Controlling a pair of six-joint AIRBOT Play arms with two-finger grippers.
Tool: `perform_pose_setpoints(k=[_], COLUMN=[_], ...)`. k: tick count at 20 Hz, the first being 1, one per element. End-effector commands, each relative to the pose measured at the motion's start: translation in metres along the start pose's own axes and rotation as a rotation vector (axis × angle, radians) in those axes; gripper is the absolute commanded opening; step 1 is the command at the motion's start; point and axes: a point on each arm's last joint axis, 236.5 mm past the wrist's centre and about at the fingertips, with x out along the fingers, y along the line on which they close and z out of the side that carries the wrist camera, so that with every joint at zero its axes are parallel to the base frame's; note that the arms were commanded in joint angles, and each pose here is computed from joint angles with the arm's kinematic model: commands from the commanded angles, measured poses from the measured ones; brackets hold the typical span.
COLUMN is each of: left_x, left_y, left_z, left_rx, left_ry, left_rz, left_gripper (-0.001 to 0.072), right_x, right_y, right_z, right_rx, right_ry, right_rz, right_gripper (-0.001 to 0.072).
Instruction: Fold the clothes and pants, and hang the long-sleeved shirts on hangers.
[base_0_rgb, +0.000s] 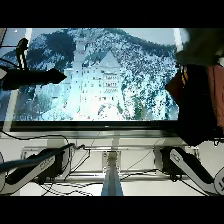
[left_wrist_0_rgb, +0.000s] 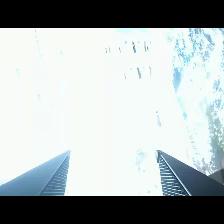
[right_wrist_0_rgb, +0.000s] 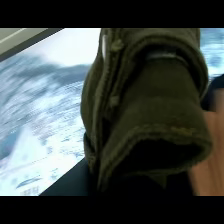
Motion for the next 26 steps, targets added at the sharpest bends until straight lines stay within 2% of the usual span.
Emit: perform_pose_setpoints(k=[1,4,5,7,8,12,14,16,18,22,26], left_x=[0.001,0.003,0.003,0.003,0.003,0.003,0.003,0.003,0.003,0.003,0.003], left_y=[0.003,0.003,0.003,0.003,0.003,0.003,0.003,0.003,0.003,0.003,0.003], left_z=[0.004,0.003,0.003,0.003,0.003,0.003,0.003,0.003,0.003,0.003,0.003], left_rx=[-0.003,-0.011,-0.010,-0.010,-0.010,-0.010,-0.010,-0.010,-0.010,-0.010,-0.010], left_ry=[-0.005,-0.002,-0.001,-0.001,-0.001,-0.001,-0.001,-0.002,-0.001,-0.002,-0.002], left_rz=[0.003,-0.003,-0.003,-0.003,-0.003,-0.003,-0.002,-0.003,-0.003,-0.003,-0.003], left_gripper=[0.0603,0.0603,0.0603,0.0603,0.0603,0.0603,0.0603,0.0603,0.0603,0.0603,0.0603], right_x=[-0.079,-0.103,-0.107,-0.109,-0.108,-0.087,-0.067,-0.052,-0.043,-0.052,-0.067], right_y=[-0.103,-0.142,-0.149,-0.153,-0.153,-0.131,-0.086,-0.031,0.031,0.163,0.243], right_z=[-0.028,-0.057,-0.058,-0.057,-0.054,-0.037,-0.028,-0.029,-0.041,-0.076,-0.120], right_rx=[0.224,0.356,0.378,0.387,0.368,0.244,0.154,-0.017,-0.213,-0.553,-0.785], right_ry=[0.042,0.130,0.125,0.117,0.112,0.098,0.097,0.124,0.146,0.100,0.066], right_rz=[-0.365,-0.497,-0.516,-0.526,-0.519,-0.374,-0.177,0.008,0.182,0.531,0.764], right_gripper=[0.0040,0.0047,0.0144,0.0590,0.0634,0.0603,0.0403,0.0202,0.0039,0.0039,0.0039])
